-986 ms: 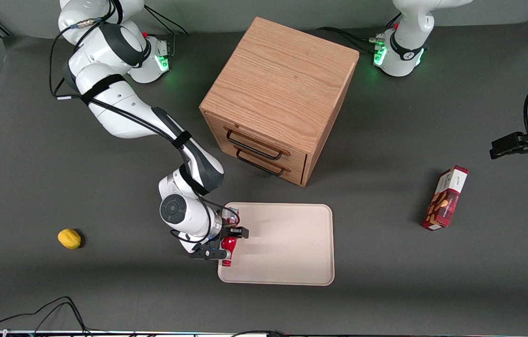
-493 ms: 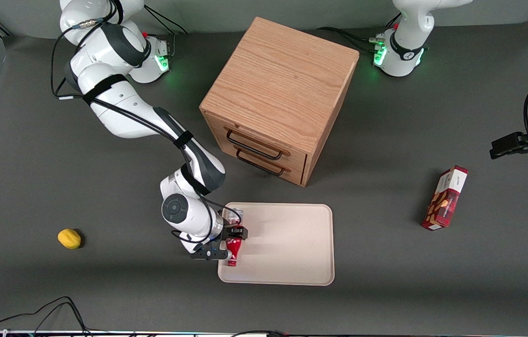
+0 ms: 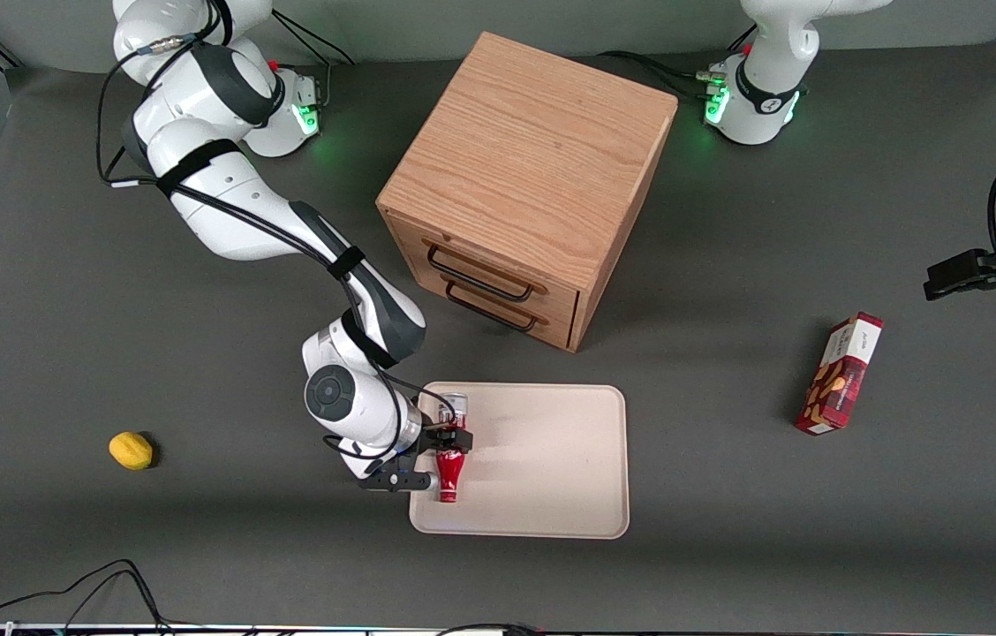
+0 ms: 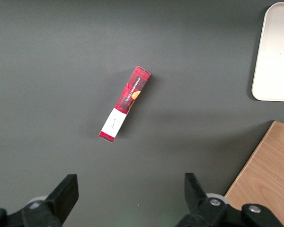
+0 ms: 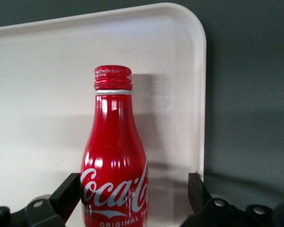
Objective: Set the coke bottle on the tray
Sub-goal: 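Lower the held bottle onto the tray surface, then open the right gripper to release the bottle on the tray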
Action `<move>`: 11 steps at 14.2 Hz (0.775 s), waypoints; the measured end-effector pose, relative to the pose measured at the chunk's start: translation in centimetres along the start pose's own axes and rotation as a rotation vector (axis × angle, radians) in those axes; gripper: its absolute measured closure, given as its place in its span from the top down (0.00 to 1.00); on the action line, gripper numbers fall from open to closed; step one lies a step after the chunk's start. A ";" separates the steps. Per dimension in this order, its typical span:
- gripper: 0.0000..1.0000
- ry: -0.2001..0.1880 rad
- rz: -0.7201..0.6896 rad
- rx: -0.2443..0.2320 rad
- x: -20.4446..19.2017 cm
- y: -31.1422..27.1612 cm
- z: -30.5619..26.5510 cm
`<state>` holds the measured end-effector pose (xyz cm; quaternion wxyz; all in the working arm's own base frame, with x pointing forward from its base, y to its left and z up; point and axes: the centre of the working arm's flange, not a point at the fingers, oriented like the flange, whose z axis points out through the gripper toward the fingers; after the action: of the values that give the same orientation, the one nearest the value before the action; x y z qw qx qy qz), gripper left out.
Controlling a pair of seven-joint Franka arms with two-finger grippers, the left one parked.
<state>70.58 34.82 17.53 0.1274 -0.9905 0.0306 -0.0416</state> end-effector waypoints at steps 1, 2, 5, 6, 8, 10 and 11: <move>1.00 0.003 0.000 0.002 0.1 -0.1 -0.1; 1.00 0.014 -0.001 0.007 0.4 -0.3 -0.7; 1.00 0.051 -0.015 0.025 1.6 -2.4 -6.0; 1.00 0.057 -0.025 0.025 1.9 -3.4 -9.2; 1.00 0.056 -0.049 0.006 1.8 -5.4 -17.1; 1.00 0.041 -0.059 -0.048 0.9 -5.8 -26.0; 1.00 0.037 -0.055 -0.077 0.2 -5.4 -30.2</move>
<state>68.37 32.51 48.10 0.0872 -0.9942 0.0072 -0.0619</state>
